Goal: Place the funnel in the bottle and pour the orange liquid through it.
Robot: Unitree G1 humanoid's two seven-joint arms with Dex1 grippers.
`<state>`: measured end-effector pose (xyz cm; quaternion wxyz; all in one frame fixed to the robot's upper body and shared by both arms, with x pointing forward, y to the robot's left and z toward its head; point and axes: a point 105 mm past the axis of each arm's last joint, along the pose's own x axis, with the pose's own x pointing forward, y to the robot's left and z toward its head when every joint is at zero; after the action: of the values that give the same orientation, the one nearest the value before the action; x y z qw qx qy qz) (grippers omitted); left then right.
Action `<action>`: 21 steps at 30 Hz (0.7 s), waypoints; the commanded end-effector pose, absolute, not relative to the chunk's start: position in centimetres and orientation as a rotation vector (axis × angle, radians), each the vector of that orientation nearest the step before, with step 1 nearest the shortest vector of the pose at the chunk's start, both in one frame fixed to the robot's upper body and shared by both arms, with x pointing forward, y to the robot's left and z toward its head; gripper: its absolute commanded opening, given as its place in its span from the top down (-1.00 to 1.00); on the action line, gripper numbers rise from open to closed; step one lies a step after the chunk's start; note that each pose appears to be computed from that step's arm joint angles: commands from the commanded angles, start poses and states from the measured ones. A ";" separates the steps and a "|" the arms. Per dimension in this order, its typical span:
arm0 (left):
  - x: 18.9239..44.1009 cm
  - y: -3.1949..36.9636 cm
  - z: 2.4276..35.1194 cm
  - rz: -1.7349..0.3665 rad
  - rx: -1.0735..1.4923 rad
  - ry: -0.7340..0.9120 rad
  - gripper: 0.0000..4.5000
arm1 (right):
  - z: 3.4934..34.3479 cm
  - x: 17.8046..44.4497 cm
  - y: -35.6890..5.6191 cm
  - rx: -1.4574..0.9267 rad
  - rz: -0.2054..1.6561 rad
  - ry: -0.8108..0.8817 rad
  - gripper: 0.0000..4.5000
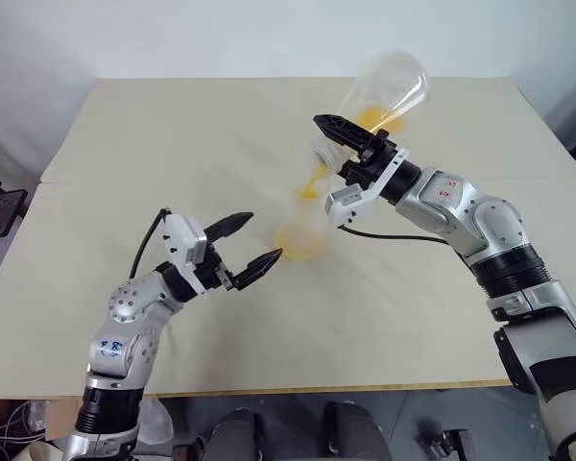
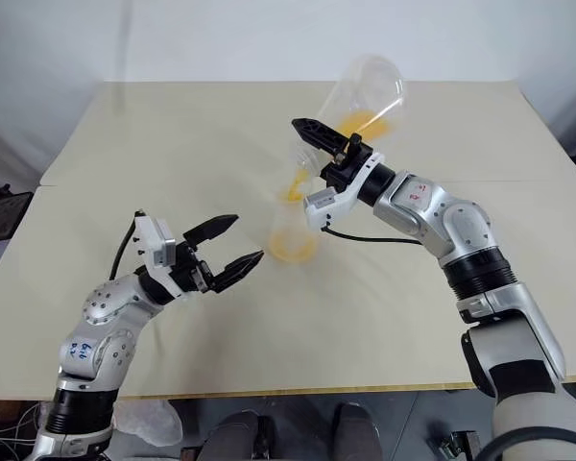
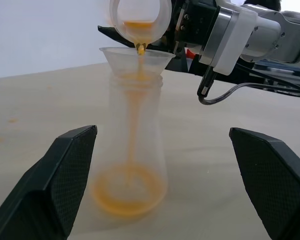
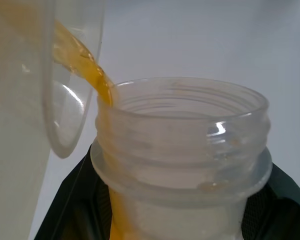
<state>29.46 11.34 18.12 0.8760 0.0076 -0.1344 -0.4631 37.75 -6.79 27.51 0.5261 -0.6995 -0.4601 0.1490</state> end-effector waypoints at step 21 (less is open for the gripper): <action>29.0 11.0 19.3 -0.966 0.028 -0.350 -1.00 | 29.7 37.3 -7.1 -1.694 0.257 -1.208 -0.13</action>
<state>29.49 11.24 18.27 0.8770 0.0031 -0.1422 -0.4591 37.92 -7.46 27.42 0.5123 -0.7073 -0.4687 0.1330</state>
